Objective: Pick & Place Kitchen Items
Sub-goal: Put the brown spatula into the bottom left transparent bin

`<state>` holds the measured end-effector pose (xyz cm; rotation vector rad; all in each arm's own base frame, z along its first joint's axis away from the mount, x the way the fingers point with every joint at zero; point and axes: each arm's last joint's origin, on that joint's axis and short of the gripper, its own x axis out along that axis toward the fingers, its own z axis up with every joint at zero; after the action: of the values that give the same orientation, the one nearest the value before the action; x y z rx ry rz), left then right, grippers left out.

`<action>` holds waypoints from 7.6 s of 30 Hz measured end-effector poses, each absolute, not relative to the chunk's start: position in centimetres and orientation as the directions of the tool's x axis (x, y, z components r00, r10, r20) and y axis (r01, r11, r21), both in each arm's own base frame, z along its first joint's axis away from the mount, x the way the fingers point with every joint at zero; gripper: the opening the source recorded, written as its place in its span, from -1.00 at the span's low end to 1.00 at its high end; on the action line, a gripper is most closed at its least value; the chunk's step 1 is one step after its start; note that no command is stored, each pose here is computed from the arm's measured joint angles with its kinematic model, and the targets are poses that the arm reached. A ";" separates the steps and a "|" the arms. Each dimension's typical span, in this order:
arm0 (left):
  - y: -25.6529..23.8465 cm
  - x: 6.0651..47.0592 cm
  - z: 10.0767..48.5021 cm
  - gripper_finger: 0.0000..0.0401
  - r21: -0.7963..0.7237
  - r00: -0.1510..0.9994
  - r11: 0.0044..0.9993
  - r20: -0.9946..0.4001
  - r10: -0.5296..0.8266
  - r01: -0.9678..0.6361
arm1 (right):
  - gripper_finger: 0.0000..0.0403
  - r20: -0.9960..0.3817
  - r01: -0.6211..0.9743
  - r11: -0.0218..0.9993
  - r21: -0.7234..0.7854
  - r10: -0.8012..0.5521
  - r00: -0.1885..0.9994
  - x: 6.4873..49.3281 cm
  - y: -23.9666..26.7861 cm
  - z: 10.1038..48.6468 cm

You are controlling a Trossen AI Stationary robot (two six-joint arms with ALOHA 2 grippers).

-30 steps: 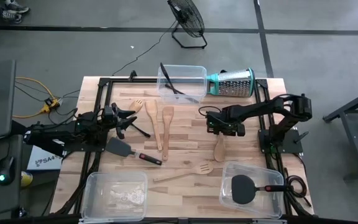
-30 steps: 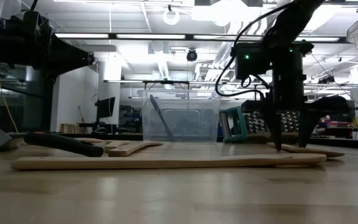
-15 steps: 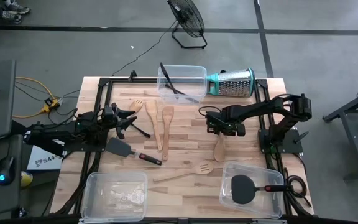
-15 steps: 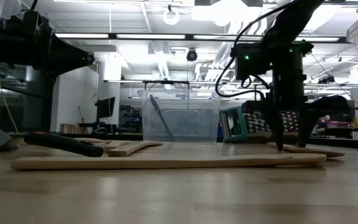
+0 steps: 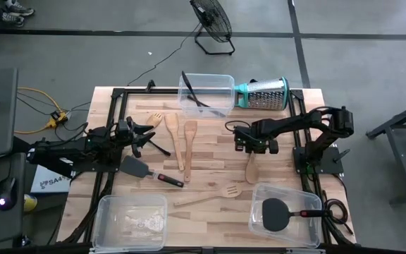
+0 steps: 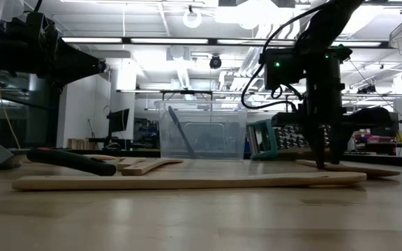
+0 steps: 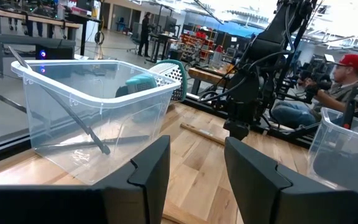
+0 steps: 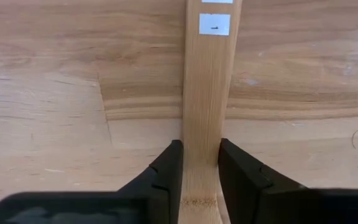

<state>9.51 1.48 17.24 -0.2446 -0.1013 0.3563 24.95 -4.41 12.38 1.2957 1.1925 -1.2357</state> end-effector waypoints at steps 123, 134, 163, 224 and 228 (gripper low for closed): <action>2.5 27.4 31.8 0.40 -0.336 0.948 0.907 0.105 0.302 -0.252 | -0.64 -0.176 0.062 0.829 0.556 0.045 0.983 26.8 -4.1 29.4; 2.5 30.1 32.3 0.40 -0.375 0.968 0.910 0.098 0.230 -0.178 | -0.64 -0.162 -0.030 0.842 0.538 0.138 0.977 26.8 -3.9 29.5; 2.4 30.2 33.6 0.40 -0.479 0.954 0.874 0.215 0.210 -0.084 | -0.64 -0.115 -0.103 0.882 0.460 0.174 0.978 27.4 -3.8 29.5; 2.0 30.5 32.5 -0.55 -0.407 0.992 0.913 0.110 0.063 -0.013 | -0.28 -0.069 -0.264 0.843 0.470 0.333 0.940 29.6 -3.5 27.9; 1.9 30.5 32.7 -0.55 -0.397 0.991 0.918 0.124 0.041 0.012 | -0.11 -0.080 -0.312 0.815 0.489 0.398 0.914 28.9 -3.5 28.4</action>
<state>30.46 1.95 32.68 -0.4082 -0.1311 0.0150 28.86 -3.51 28.36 0.4888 0.1822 0.3804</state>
